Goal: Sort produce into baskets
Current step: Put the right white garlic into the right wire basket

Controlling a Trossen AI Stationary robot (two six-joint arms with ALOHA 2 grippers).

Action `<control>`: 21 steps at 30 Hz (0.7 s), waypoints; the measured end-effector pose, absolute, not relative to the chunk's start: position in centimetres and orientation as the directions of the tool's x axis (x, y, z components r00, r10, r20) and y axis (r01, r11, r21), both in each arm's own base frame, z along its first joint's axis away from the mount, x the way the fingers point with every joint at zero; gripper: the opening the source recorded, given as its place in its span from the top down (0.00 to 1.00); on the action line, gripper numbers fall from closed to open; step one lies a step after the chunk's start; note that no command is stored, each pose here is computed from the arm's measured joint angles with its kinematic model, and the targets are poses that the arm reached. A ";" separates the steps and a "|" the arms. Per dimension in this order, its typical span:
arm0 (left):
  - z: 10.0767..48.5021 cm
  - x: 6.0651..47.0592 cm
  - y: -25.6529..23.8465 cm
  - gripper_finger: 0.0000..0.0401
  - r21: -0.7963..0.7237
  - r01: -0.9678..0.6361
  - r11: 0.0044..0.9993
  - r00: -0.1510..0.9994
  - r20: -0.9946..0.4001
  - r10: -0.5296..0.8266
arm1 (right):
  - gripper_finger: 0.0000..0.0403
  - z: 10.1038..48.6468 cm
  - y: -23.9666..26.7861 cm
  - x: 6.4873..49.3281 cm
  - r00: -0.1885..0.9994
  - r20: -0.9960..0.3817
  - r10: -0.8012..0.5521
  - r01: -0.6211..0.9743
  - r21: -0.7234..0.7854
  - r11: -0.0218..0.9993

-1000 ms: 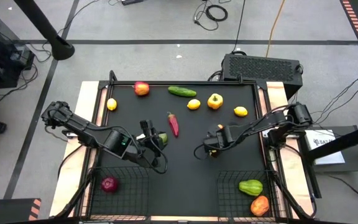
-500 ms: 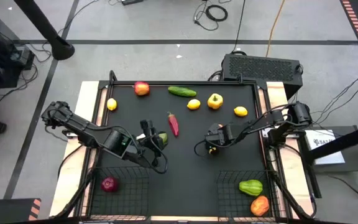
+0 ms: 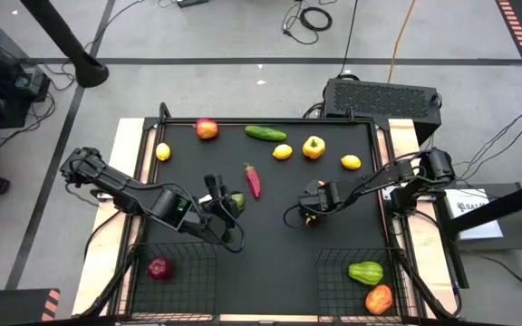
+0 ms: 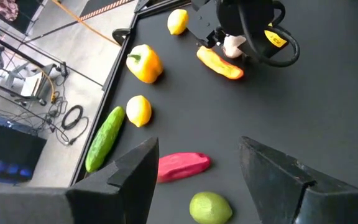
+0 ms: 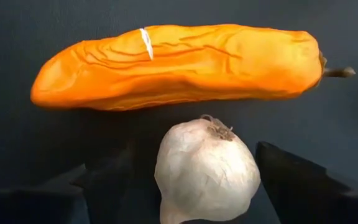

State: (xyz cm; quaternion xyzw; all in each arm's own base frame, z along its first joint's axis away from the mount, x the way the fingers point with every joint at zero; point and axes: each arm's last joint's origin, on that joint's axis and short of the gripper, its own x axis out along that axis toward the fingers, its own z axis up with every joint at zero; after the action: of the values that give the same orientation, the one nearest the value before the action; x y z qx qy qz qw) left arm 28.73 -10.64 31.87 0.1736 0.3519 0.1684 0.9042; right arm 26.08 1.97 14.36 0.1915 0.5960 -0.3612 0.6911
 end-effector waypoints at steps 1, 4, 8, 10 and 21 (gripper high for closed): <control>31.9 28.7 -10.6 0.44 0.433 -0.182 0.883 0.696 -0.578 0.427 | 0.23 14.4 2.0 26.1 0.026 -0.964 -0.264 0.724 -0.164 0.670; 31.9 28.7 -10.6 0.44 0.433 -0.183 0.883 0.695 -0.578 0.428 | 0.26 14.3 2.0 26.1 0.023 -0.971 -0.239 0.717 -0.151 0.681; 31.9 28.7 -10.6 0.44 0.437 -0.179 0.881 0.694 -0.579 0.429 | 0.30 14.3 2.1 26.1 0.022 -0.973 -0.228 0.715 -0.144 0.684; 31.9 28.7 -10.6 0.44 0.446 -0.171 0.878 0.694 -0.579 0.429 | 0.31 14.3 2.1 26.1 0.022 -0.974 -0.226 0.715 -0.142 0.684; 31.9 28.7 -10.6 0.44 0.448 -0.171 0.878 0.694 -0.578 0.430 | 0.45 14.3 2.2 26.0 0.017 -0.981 -0.193 0.698 -0.127 0.705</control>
State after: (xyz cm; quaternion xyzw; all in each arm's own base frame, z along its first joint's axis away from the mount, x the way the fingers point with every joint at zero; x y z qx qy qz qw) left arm 28.72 -10.62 31.86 0.1828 0.3541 0.1666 0.9019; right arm 26.05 2.18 14.34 0.2030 0.6206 -0.3258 0.6837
